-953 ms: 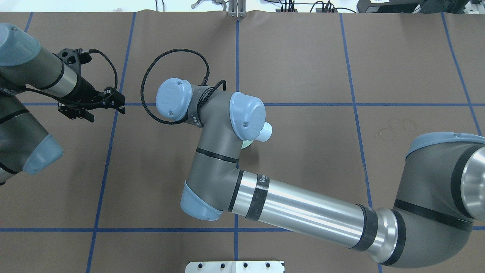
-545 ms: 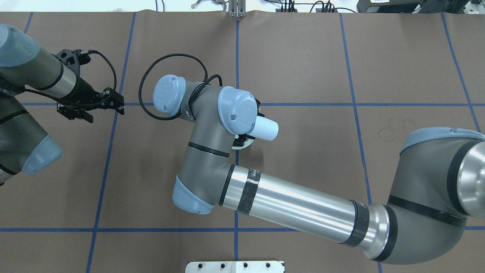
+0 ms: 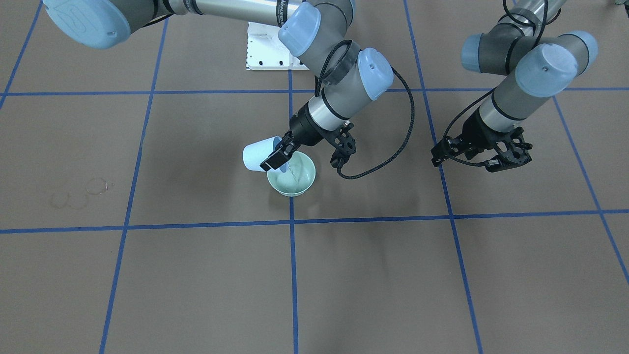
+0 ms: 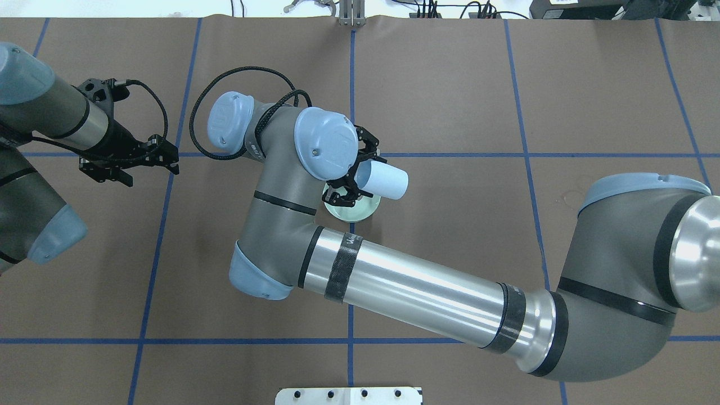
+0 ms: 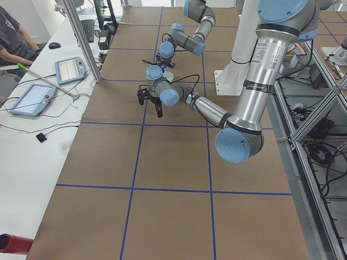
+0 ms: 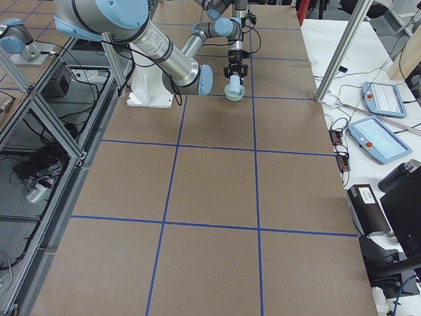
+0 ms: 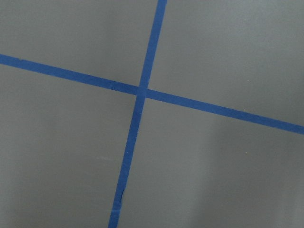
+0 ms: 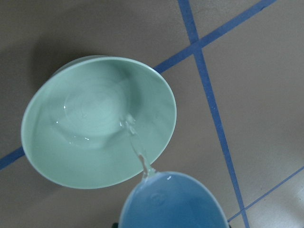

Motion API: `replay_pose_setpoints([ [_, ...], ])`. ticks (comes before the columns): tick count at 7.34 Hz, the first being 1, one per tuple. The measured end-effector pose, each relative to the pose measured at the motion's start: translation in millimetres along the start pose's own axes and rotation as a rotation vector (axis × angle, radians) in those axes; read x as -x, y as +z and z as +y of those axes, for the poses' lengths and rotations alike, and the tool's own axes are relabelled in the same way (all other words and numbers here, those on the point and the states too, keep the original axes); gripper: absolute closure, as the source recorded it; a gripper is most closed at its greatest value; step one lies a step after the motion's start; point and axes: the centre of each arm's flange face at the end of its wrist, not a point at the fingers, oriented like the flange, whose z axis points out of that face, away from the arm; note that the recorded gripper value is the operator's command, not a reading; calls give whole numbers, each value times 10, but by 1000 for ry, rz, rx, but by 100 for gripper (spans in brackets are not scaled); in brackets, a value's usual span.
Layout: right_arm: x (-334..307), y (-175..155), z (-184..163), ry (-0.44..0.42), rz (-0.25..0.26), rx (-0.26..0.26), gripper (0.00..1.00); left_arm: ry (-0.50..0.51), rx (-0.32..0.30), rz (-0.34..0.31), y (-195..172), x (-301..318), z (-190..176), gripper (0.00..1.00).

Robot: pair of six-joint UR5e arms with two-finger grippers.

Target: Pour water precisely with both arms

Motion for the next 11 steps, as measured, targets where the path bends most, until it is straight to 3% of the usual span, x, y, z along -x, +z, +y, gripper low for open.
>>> replay_pose_setpoints([
  [6,211,67,-118,-74,153,84,100,2,3,-6,23,54,5,0],
  [9,310,60,-114,-166,263,126,100,2,3,-6,23,58,7,0],
  [11,391,-15,-91,-176,283,106,100,2,3,-7,25,61,7,0],
])
